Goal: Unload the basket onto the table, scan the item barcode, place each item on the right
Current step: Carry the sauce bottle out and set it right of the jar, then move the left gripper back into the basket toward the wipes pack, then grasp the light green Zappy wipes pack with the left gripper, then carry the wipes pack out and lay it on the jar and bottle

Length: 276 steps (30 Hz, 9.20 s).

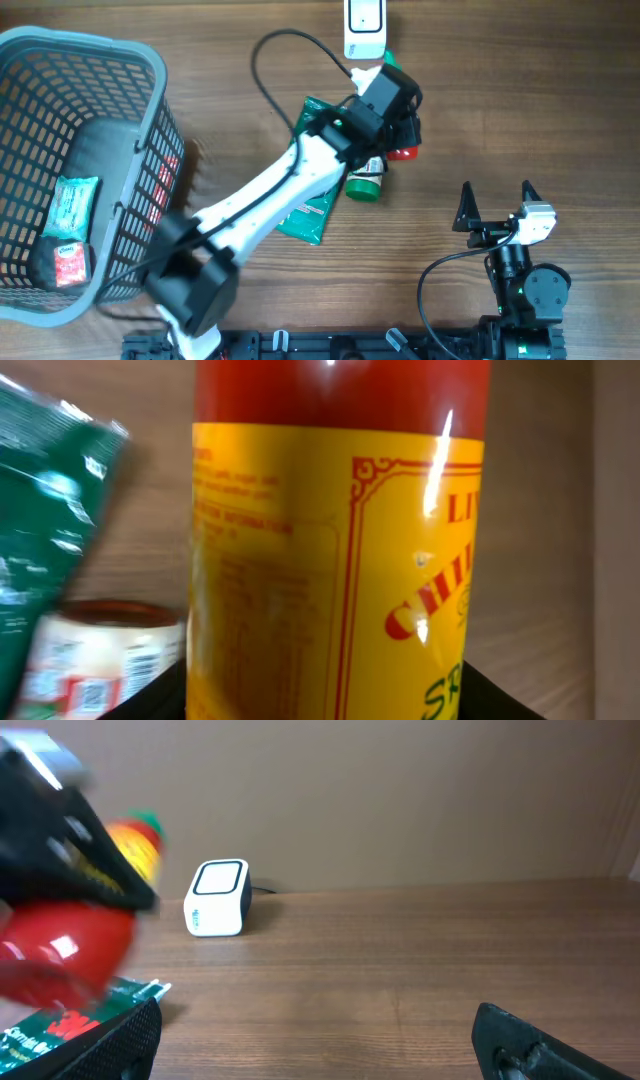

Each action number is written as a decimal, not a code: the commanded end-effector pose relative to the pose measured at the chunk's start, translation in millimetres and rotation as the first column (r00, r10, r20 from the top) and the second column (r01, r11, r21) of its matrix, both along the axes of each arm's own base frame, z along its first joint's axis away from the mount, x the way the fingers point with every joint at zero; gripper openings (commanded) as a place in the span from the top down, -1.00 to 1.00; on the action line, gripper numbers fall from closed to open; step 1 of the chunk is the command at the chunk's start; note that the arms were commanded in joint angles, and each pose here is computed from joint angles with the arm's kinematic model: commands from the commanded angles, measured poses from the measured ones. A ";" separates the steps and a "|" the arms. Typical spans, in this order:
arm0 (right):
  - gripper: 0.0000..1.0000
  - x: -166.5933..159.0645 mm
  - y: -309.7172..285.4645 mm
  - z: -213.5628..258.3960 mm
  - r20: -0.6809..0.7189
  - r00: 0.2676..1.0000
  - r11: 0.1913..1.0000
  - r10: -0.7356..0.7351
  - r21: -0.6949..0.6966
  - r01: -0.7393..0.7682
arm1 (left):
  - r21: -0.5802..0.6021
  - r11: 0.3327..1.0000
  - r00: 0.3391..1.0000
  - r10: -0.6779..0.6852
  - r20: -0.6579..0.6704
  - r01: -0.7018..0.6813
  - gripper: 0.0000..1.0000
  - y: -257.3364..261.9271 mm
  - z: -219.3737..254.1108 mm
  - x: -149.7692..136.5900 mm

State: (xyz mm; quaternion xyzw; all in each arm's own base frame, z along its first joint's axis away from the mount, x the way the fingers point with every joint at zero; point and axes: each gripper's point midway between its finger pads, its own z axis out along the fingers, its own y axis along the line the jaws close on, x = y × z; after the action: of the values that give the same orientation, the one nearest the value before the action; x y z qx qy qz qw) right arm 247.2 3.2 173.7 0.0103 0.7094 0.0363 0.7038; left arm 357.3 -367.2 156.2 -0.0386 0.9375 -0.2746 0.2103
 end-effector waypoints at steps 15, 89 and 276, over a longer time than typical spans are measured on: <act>-0.99 -0.4 2.0 1.9 0.010 1.000 1.000 0.012 -0.013 -0.012 | 0.166 0.976 0.974 -0.104 -0.201 0.139 -0.17 -13.8 -110.2 -34.8; -0.99 -0.4 1.9 1.9 0.010 1.000 1.000 0.012 -0.013 -0.011 | 0.527 0.128 0.176 0.983 0.043 -0.840 -0.72 557.8 2.6 -76.7; -0.99 -0.4 2.0 1.9 0.010 1.000 1.000 0.012 -0.013 -0.012 | 0.131 0.717 0.691 0.581 0.430 -0.684 -0.70 352.3 218.5 2.5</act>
State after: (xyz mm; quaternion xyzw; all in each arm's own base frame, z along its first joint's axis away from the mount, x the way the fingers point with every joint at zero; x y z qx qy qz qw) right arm 247.2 3.2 173.6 0.0103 0.7095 0.0363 0.7037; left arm 370.0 -73.7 357.9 -0.2249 0.8638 -0.0904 0.4417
